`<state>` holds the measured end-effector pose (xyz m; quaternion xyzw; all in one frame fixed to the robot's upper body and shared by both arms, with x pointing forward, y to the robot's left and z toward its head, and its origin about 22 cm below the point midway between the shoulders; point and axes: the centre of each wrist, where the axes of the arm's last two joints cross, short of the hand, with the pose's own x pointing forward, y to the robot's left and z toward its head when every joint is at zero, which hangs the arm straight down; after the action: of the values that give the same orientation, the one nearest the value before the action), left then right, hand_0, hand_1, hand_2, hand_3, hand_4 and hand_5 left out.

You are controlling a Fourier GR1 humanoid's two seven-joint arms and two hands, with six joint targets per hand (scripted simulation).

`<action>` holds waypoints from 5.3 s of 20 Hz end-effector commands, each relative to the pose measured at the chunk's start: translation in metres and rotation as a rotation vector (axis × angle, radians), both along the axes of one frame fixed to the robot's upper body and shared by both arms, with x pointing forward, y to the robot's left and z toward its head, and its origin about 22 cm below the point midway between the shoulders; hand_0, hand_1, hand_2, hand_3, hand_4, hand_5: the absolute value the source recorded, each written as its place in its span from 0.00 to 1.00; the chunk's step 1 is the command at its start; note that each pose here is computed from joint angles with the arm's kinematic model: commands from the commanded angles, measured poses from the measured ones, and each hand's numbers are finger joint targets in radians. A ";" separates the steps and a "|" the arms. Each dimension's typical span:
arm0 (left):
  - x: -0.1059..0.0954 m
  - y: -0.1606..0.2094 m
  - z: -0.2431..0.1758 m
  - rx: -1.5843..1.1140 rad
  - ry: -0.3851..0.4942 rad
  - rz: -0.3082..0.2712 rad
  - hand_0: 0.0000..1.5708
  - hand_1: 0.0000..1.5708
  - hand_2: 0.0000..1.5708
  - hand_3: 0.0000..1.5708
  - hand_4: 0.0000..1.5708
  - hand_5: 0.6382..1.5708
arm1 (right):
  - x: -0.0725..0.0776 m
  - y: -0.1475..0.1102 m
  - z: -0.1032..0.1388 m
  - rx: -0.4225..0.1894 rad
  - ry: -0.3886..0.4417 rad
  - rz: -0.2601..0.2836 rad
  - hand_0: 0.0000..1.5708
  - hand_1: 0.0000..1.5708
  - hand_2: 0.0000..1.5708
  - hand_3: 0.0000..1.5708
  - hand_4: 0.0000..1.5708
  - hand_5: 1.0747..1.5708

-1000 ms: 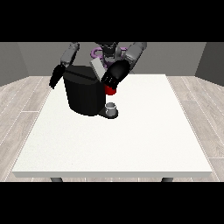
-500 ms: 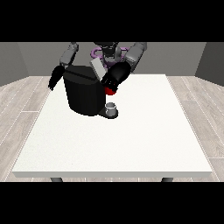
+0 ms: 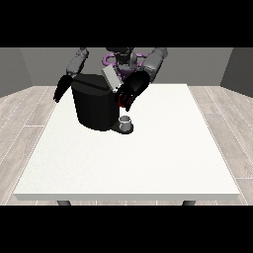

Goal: Insert the coffee pod into the coffee machine and close the lid

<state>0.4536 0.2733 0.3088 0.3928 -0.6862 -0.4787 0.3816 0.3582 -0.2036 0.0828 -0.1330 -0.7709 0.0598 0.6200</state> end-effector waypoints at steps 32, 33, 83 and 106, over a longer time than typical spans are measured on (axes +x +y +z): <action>-0.094 -0.046 -0.366 -1.091 0.755 -0.021 0.00 0.00 0.00 0.00 0.25 1.00 | -0.087 -0.048 -0.123 0.163 0.332 -0.036 0.00 0.00 0.00 0.00 0.00 1.00; -0.100 -0.021 -0.370 -1.091 0.744 0.048 0.00 0.00 0.00 0.00 0.24 1.00 | -0.076 -0.038 -0.102 0.160 0.323 0.035 0.00 0.00 0.00 0.00 0.00 1.00; -0.162 -0.016 -0.294 -1.125 0.438 -0.057 0.00 0.00 0.00 0.00 0.22 1.00 | 0.042 -0.008 0.000 0.095 0.187 0.211 0.00 0.00 0.00 0.00 0.08 1.00; -0.140 -0.021 -0.254 -1.100 0.451 -0.167 0.00 0.00 0.00 0.00 0.25 1.00 | 0.074 0.057 0.118 -0.168 -0.009 0.268 0.00 0.00 0.00 0.00 0.17 1.00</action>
<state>0.3113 0.2438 0.0429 -0.0255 -0.7598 -0.1560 0.6307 0.4273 -0.1463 0.1839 -0.0654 -0.7707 0.1846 0.6063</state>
